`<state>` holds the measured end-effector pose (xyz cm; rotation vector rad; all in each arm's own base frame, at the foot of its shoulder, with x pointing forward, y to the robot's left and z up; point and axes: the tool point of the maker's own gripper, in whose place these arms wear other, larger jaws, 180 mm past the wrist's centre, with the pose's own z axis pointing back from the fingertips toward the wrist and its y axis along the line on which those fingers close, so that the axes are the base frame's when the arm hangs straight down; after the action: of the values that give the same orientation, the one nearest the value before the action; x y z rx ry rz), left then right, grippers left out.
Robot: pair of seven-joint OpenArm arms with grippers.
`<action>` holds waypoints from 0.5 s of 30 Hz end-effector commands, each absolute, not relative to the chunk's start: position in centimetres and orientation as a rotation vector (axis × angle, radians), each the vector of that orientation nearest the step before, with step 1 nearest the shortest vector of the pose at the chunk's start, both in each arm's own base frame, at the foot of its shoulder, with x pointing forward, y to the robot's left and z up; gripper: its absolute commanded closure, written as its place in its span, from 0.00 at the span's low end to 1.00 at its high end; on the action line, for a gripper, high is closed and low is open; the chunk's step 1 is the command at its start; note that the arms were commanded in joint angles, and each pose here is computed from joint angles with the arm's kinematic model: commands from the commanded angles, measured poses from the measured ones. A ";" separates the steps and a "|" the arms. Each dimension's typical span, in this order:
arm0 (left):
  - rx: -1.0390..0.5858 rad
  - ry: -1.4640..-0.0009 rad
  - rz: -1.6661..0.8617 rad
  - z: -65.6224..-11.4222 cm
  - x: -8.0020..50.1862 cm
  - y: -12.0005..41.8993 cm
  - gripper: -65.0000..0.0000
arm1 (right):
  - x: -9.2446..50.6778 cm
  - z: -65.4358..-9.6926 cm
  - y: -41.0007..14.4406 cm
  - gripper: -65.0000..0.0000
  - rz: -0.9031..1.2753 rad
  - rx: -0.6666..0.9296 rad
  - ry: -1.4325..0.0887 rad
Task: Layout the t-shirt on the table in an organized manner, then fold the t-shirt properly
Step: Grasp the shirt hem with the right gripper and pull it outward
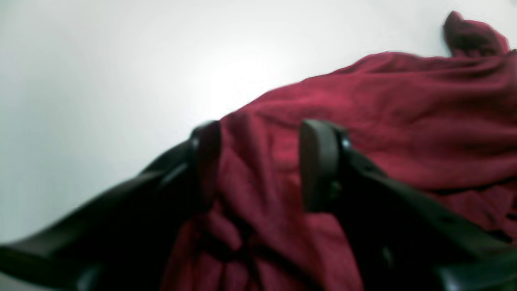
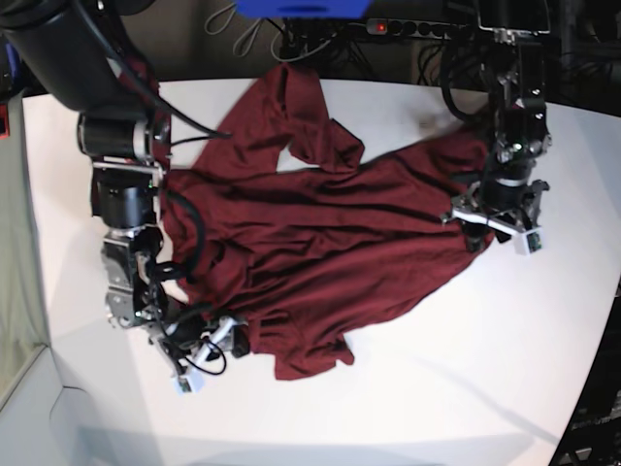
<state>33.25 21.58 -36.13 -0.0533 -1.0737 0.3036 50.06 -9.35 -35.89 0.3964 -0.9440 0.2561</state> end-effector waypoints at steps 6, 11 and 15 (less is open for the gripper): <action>-0.042 -1.180 0.281 -32.5 34.0 22.2 0.50 | 52.2 -32.3 -7.3 0.36 0.244 0.460 -1.074; -0.042 -1.159 0.292 -33.4 33.9 22.1 0.50 | 52.1 -31.9 -6.0 0.35 0.230 0.496 -1.126; -0.037 -1.146 0.307 -34.1 34.4 22.5 0.50 | 51.8 -32.8 -4.5 0.35 0.205 0.540 -1.125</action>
<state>33.29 22.06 -36.15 -0.0447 -1.0725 0.3141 50.41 -5.26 -35.47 0.5141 -1.0585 0.1973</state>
